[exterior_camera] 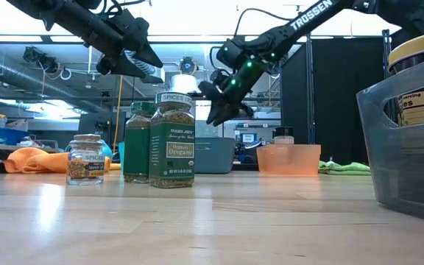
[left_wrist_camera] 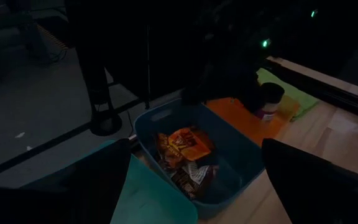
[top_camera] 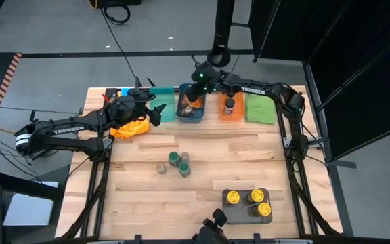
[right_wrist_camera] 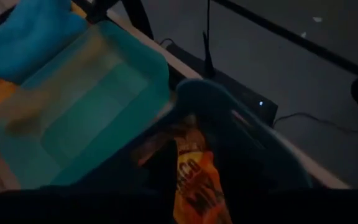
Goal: Sort spices by type
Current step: Put the right green seasoning bottle into the blue transparent bin
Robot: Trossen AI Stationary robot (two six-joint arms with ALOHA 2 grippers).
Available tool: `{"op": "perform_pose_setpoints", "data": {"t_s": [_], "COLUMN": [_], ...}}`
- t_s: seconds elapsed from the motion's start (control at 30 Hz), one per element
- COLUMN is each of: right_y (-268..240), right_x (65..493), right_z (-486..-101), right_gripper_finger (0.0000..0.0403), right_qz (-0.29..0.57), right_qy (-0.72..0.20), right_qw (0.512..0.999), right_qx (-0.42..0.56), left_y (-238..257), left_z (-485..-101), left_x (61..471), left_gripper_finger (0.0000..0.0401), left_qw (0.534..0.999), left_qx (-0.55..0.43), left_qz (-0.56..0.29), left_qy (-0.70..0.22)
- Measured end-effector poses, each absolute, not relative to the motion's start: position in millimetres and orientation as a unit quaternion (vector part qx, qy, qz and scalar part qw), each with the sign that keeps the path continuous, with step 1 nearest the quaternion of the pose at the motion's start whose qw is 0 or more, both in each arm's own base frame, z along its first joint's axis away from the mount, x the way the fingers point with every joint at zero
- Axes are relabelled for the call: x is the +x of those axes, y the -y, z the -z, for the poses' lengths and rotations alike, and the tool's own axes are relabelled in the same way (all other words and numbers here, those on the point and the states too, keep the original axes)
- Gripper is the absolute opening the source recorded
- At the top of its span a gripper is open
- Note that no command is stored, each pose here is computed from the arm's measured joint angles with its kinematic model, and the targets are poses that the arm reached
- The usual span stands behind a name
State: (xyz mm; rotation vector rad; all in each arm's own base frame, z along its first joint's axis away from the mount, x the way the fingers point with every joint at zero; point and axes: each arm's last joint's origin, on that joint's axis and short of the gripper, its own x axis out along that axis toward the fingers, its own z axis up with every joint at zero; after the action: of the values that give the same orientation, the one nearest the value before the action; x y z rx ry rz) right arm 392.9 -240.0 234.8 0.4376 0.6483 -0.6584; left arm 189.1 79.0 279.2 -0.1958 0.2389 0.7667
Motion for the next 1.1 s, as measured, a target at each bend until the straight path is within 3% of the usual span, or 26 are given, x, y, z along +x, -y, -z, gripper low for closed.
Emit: {"op": "perform_pose_setpoints", "data": {"t_s": [0.2, 0.33, 0.47, 0.8, 1.1], "right_y": [222, 176, 121, 13, -17], "right_x": [387, 384, 384, 410, 422], "right_z": [-294, -319, -334, -309, -289], "right_gripper_finger": [0.0147, 0.0168, 0.0203, 0.0303, 0.0314], "right_qz": [0.177, 0.040, -0.036, -0.081, -0.123], "right_qy": [-0.296, -0.318, -0.349, -0.380, -0.387], "right_qw": [0.925, 0.942, 0.936, 0.914, 0.911], "right_qx": [0.163, 0.094, 0.003, -0.120, -0.071], "left_y": [-79, -79, -79, -77, -75], "left_z": [-279, -279, -279, -280, -281], "left_x": [189, 189, 189, 189, 189], "left_gripper_finger": [0.0369, 0.0369, 0.0369, 0.0369, 0.0369], "left_qw": [0.916, 0.916, 0.916, 0.922, 0.929], "left_qx": [-0.095, -0.095, -0.095, -0.126, -0.155], "left_qz": [-0.372, -0.372, -0.373, -0.349, -0.320], "left_qy": [-0.116, -0.116, -0.116, -0.108, -0.103]}}
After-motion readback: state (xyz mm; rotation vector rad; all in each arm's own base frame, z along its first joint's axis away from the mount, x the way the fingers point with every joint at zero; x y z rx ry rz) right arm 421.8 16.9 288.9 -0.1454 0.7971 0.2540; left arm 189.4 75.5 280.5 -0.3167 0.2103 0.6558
